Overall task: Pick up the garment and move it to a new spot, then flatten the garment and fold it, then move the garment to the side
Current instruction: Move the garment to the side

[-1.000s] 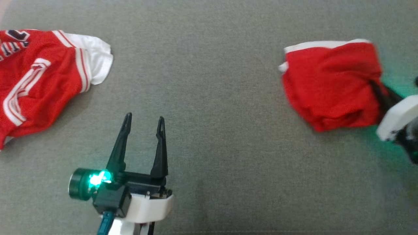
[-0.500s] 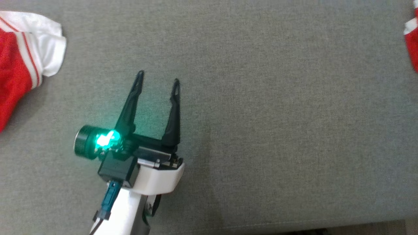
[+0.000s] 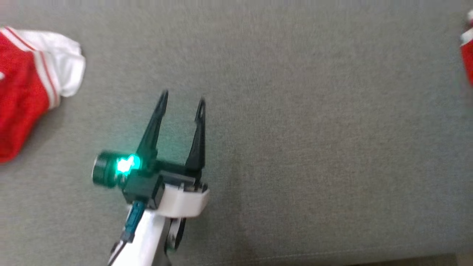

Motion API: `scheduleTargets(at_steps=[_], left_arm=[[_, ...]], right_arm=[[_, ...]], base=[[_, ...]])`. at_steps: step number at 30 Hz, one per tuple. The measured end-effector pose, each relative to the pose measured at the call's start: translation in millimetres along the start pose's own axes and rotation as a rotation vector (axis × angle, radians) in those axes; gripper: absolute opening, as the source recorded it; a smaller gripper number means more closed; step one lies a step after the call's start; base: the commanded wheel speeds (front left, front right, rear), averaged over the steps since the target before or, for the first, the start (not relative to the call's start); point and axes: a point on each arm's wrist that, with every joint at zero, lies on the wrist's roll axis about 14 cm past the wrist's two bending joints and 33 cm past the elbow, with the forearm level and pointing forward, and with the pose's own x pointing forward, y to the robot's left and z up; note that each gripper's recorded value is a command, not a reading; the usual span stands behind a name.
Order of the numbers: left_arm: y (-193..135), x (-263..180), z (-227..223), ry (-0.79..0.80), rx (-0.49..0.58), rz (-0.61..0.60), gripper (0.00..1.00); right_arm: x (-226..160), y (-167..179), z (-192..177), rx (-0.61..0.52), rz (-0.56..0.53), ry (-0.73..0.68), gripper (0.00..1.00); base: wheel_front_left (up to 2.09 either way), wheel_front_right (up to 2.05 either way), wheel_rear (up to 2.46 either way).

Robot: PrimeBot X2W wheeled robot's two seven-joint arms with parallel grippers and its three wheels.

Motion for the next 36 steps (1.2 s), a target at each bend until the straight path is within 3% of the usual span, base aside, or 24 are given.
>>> scheduleTargets(at_steps=[3, 8, 15, 24, 36], left_arm=[[5, -15, 1, 0.017, 0.008, 0.035, 1.00], [13, -56, 6, 0.044, 0.033, 0.097, 1.00], [29, -108, 25, 0.011, 0.079, 0.190, 1.00], [45, -154, 30, -0.013, 0.082, 0.279, 1.00], [49, -167, 35, -0.038, 0.083, 0.303, 1.00]], right_arm=[[-11, 29, 6, 0.070, 0.042, -0.057, 1.00], [-60, 114, 10, 0.236, 0.189, -0.145, 1.00], [-143, 170, 37, 0.425, 0.271, -0.319, 1.00], [-216, 187, 65, 0.488, 0.268, -0.512, 1.00], [-241, 198, 46, 0.501, 0.275, -0.503, 1.00]], base=[[0.00, 0.00, 0.00], [0.00, 0.00, 0.00], [0.00, 0.00, 0.00], [0.00, 0.00, 0.00], [0.00, 0.00, 0.00]])
